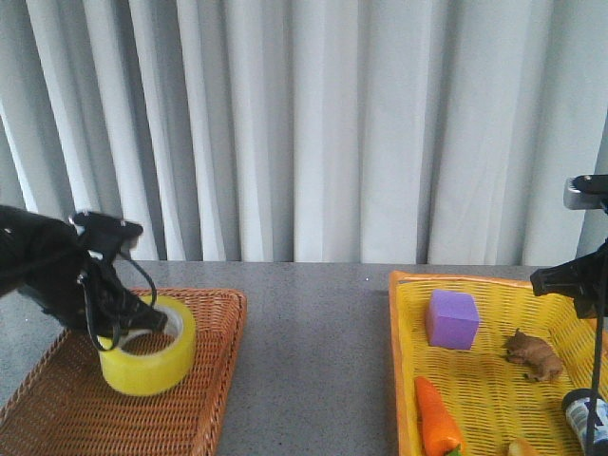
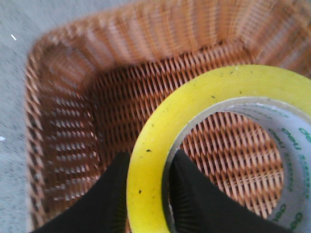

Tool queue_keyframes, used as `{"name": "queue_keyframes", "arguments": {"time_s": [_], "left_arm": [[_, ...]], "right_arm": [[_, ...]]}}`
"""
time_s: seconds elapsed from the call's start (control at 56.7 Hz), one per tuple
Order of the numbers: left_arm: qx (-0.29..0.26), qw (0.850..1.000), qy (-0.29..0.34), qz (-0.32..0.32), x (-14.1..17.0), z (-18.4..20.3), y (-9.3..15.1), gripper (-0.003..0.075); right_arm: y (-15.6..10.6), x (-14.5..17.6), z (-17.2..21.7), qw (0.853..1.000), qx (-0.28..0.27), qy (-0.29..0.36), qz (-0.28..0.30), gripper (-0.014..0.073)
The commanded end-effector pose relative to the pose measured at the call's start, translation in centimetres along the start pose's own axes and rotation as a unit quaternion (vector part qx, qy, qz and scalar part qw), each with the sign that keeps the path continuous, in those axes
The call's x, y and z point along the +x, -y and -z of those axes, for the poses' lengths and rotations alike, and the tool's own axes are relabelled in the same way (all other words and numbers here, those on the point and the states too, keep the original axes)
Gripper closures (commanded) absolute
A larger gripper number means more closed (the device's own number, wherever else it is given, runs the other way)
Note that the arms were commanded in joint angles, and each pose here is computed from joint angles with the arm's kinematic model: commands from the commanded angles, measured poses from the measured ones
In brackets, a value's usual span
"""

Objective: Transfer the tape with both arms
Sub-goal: 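Lower the tape roll into the brown basket and open the left gripper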

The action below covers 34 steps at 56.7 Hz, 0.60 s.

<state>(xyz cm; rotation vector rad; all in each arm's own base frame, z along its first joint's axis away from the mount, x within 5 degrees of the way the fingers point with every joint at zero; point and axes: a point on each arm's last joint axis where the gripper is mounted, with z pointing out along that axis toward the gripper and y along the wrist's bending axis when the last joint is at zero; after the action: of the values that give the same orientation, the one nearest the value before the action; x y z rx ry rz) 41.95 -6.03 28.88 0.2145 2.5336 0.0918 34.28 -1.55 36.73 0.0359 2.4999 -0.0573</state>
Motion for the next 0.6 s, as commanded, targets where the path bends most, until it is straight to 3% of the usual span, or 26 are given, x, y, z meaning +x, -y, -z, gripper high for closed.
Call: {"name": "queue_keyframes", "arguments": {"time_s": [0.0,0.317,0.582], "left_arm": [[0.0,0.999,0.044,0.002,-1.2,1.1,0.0,0.0726],[-0.002,0.998,0.052,0.042,-1.4,-0.2,0.1,0.0715],[-0.021,0.999,0.038,0.03,-1.1,-0.2,-0.2,0.0685]], "right_arm": [[0.3,-0.9,2.4,0.998,0.004,0.055,0.003,0.0602],[0.3,-0.9,2.4,0.998,0.004,0.055,0.003,0.0602],[0.3,-0.9,2.4,0.998,0.004,0.055,0.003,0.0602]]}}
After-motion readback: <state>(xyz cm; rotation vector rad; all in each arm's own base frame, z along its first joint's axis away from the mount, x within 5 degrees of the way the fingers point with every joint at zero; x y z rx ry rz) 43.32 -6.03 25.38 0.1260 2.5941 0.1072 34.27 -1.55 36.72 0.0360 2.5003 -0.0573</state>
